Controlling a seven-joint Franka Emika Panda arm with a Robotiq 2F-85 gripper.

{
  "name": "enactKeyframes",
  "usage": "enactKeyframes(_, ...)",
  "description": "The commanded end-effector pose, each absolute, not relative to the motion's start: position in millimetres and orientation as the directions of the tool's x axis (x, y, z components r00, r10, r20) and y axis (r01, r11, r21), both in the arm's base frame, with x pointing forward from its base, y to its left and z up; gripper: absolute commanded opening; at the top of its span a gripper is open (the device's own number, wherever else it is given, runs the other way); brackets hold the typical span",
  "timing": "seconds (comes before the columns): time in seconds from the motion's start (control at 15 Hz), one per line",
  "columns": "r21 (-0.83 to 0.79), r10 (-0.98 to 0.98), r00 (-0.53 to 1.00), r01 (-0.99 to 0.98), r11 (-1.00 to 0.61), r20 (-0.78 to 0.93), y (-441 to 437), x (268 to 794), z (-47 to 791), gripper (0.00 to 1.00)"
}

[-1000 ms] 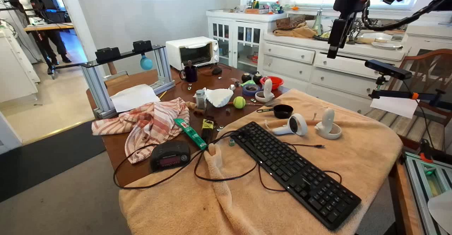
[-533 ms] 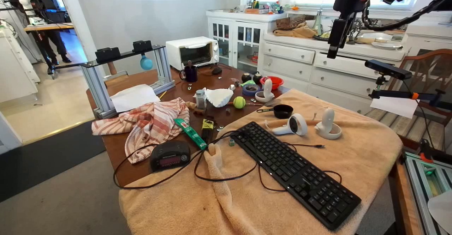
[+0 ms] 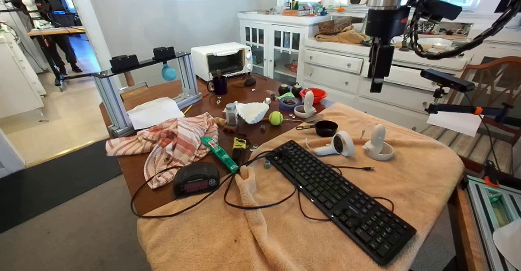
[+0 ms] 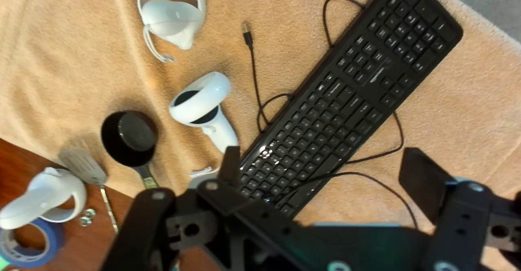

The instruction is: Move the black cable away from the orange towel

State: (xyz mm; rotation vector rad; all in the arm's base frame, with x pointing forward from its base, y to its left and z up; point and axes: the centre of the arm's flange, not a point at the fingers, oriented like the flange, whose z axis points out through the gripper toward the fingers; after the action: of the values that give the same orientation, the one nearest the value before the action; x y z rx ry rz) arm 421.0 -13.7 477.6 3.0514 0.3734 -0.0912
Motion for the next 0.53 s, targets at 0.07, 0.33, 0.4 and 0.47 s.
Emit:
enactKeyframes(0.07,0.003,0.434,0.895,0.436,-0.900,-0.109,31.7,455.8,433.3,1.00)
enactKeyframes(0.33,0.022,0.517,0.845,0.525,-0.851,-0.138,78.5,498.3,397.9,1.00)
enactKeyframes(0.4,0.020,0.523,0.839,0.531,-0.847,-0.151,88.3,510.7,390.4,1.00)
enactKeyframes(0.47,0.023,0.535,0.830,0.545,-0.838,-0.160,94.8,516.7,387.3,1.00)
